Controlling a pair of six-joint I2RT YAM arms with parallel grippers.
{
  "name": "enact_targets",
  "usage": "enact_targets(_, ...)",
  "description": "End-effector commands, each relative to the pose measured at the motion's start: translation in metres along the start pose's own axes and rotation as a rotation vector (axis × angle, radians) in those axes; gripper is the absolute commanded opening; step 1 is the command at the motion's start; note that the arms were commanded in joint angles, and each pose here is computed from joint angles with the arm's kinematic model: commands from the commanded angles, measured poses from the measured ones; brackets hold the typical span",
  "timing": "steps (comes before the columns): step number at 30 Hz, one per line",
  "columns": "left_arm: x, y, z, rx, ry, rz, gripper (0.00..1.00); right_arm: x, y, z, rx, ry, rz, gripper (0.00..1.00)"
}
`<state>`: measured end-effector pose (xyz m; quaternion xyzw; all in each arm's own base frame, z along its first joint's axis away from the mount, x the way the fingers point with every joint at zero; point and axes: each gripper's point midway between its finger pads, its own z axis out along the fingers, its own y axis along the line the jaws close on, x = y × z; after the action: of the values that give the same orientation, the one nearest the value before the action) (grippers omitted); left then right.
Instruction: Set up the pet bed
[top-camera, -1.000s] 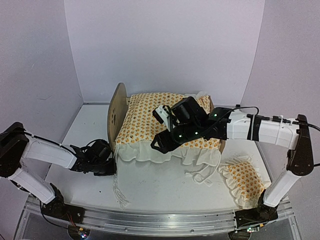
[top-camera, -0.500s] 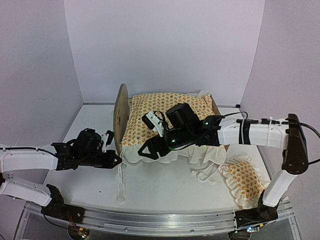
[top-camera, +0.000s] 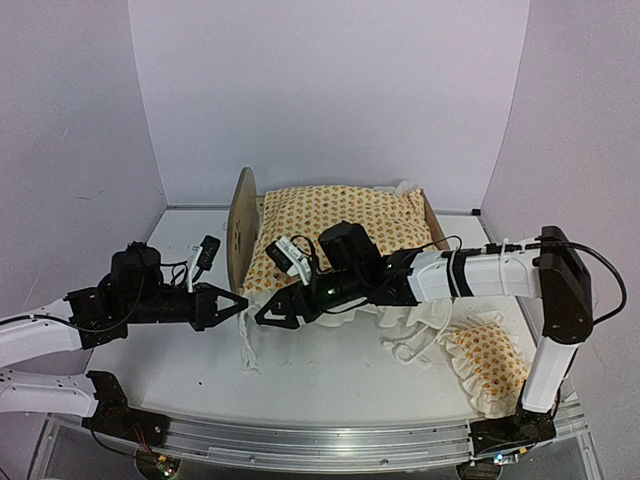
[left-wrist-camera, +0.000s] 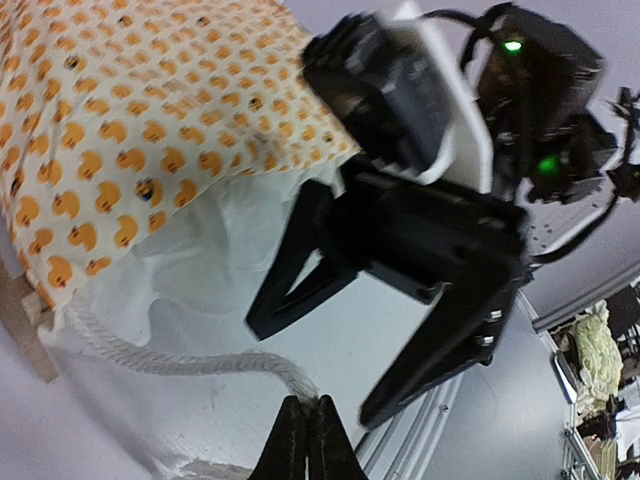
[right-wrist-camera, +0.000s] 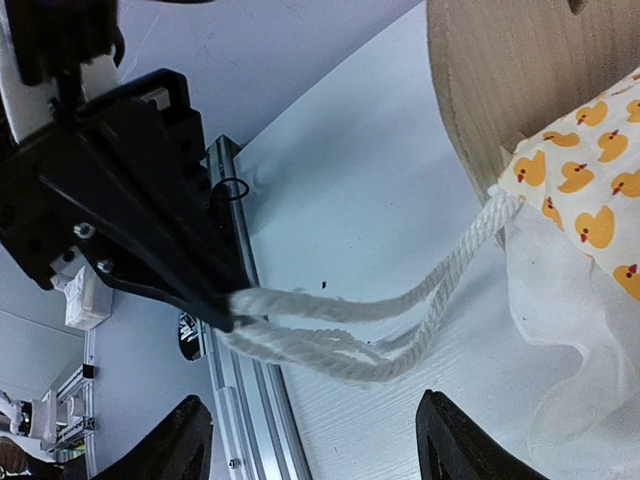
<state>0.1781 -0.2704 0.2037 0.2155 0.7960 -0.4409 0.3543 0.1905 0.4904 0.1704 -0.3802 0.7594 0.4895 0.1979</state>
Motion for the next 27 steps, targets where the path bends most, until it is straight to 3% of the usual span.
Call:
enact_targets(1,-0.023,-0.047,-0.013,0.213,-0.08,0.125,0.0,-0.013,0.028,-0.007,-0.091,-0.064,-0.158,0.71)
enact_targets(9,-0.027,-0.067,-0.022,0.301,-0.078,0.159,0.0,-0.031,0.012,-0.003,0.015,-0.135,-0.303,0.66)
enact_targets(20,-0.028,-0.066,-0.029,0.282,-0.09,0.152,0.0,-0.045,0.035,-0.002,-0.1,-0.22,-0.419,0.57)
enact_targets(23,-0.032,-0.067,-0.032,0.275,-0.102,0.154,0.0,-0.047,0.036,0.002,-0.112,-0.219,-0.43,0.44)
enact_targets(27,-0.036,-0.062,-0.037,0.228,-0.127,0.149,0.0,-0.049,0.038,-0.002,-0.107,-0.214,-0.418,0.06)
